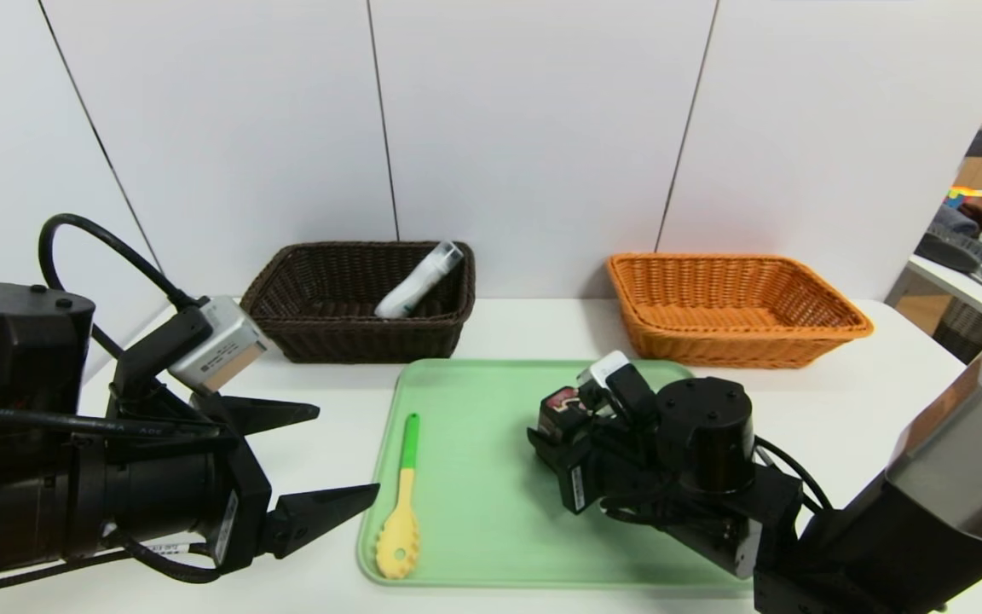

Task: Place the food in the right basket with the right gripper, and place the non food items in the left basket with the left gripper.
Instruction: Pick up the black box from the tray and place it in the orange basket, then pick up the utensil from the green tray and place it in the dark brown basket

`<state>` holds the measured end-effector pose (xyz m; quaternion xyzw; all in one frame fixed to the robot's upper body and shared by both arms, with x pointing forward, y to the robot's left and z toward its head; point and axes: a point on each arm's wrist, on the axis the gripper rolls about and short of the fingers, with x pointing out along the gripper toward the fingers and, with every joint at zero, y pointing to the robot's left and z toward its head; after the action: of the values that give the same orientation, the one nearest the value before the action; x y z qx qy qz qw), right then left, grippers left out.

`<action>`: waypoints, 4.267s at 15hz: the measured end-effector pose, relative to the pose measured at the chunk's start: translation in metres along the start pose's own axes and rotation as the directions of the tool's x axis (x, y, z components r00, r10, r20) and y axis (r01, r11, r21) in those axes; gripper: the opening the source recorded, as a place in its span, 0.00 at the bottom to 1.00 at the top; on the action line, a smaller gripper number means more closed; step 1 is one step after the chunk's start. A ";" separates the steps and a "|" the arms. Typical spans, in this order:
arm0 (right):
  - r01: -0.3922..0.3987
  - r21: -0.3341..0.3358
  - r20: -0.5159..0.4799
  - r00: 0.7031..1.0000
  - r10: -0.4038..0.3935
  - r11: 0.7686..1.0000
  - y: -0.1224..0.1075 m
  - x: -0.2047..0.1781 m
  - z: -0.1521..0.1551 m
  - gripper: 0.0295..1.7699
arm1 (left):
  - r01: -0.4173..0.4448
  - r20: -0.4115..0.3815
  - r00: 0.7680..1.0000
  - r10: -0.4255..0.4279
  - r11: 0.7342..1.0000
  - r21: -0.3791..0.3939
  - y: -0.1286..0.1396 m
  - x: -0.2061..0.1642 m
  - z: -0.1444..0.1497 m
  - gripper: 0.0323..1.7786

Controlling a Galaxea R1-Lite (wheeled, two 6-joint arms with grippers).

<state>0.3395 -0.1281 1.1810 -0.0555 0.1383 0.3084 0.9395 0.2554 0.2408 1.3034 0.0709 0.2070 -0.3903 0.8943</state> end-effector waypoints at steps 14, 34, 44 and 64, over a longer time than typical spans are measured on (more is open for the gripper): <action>0.221 0.066 0.164 0.959 -0.229 0.973 -0.044 -0.017 0.070 0.42 | -0.001 0.023 1.000 0.001 1.000 0.008 -0.003 -0.008 0.001 0.95; 0.606 0.205 -0.001 0.786 -0.618 0.769 -0.222 0.009 0.069 0.42 | 0.011 0.034 0.999 -0.012 1.000 0.006 -0.003 -0.011 0.001 0.95; 0.633 0.238 -0.133 0.772 -0.621 0.736 -0.246 0.020 0.085 0.42 | 0.004 0.023 1.000 -0.004 1.000 -0.005 -0.002 -0.011 -0.003 0.95; 0.643 0.234 -0.188 0.766 -0.615 0.729 -0.250 0.026 0.067 0.83 | -0.007 0.028 1.000 0.008 1.000 -0.007 0.000 -0.011 -0.003 0.95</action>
<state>0.5233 -0.3021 1.2423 0.0217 0.2000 -0.0546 0.9780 0.2476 0.2492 1.3058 0.0631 0.1954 -0.3872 0.8988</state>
